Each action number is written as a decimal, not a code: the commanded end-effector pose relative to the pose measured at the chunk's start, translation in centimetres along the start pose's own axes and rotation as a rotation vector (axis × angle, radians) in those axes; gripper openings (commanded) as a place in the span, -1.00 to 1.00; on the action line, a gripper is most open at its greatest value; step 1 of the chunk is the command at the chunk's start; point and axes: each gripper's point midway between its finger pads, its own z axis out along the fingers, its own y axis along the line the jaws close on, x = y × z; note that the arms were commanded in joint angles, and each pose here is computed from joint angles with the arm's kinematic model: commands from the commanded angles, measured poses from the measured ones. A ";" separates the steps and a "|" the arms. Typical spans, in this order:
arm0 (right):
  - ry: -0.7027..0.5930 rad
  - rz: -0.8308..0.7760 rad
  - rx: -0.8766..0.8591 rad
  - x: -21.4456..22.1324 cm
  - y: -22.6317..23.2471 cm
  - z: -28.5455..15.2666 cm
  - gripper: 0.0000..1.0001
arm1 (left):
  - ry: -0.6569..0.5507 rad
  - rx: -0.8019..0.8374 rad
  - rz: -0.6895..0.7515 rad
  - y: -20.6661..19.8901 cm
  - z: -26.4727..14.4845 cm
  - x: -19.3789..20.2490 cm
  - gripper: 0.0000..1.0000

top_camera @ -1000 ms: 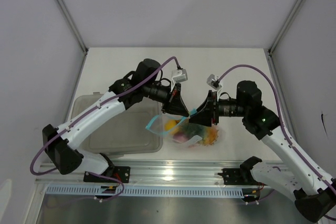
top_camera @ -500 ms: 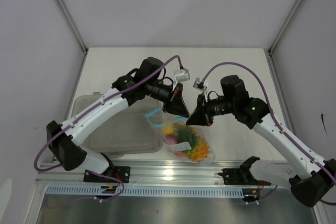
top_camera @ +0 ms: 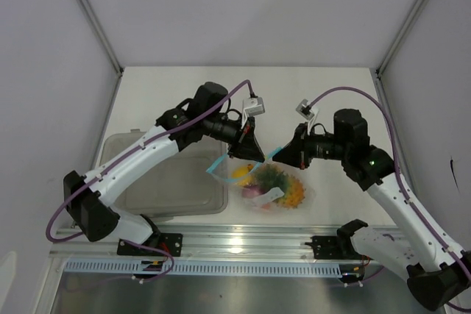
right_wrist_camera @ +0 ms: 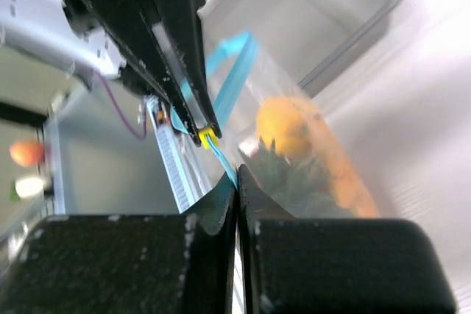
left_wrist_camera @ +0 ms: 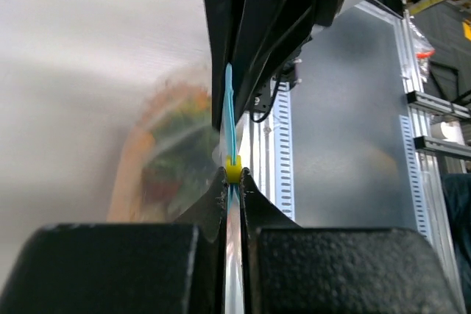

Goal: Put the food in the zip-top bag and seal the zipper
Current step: Zip the zipper food storage bag at the center of the board.

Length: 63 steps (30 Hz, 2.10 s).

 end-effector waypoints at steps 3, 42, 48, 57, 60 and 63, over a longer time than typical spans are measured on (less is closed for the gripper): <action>-0.197 0.021 0.089 -3.7 -1.5 -2.0 -1.00 | 0.016 -0.052 0.005 -0.3 -1.4 1.7 -0.99; 0.266 -0.125 -0.265 3.1 5.7 4.2 -0.80 | -0.020 0.049 0.030 -2.8 -2.0 0.2 -0.99; 0.176 -0.101 -0.070 1.8 2.6 4.7 -1.00 | -0.015 0.031 0.027 -2.5 -2.0 0.5 -0.99; -0.037 0.030 0.129 -0.3 -2.7 1.5 -1.00 | 0.015 -0.052 -0.008 -1.2 -2.3 2.5 -0.99; -0.076 0.055 0.147 -0.4 -3.2 0.4 -1.00 | 0.021 -0.070 -0.018 -1.1 -2.7 3.3 -0.99; -0.106 0.081 0.178 -0.7 -4.0 -0.8 -1.00 | 0.018 -0.105 -0.014 -1.1 -3.2 3.8 -0.99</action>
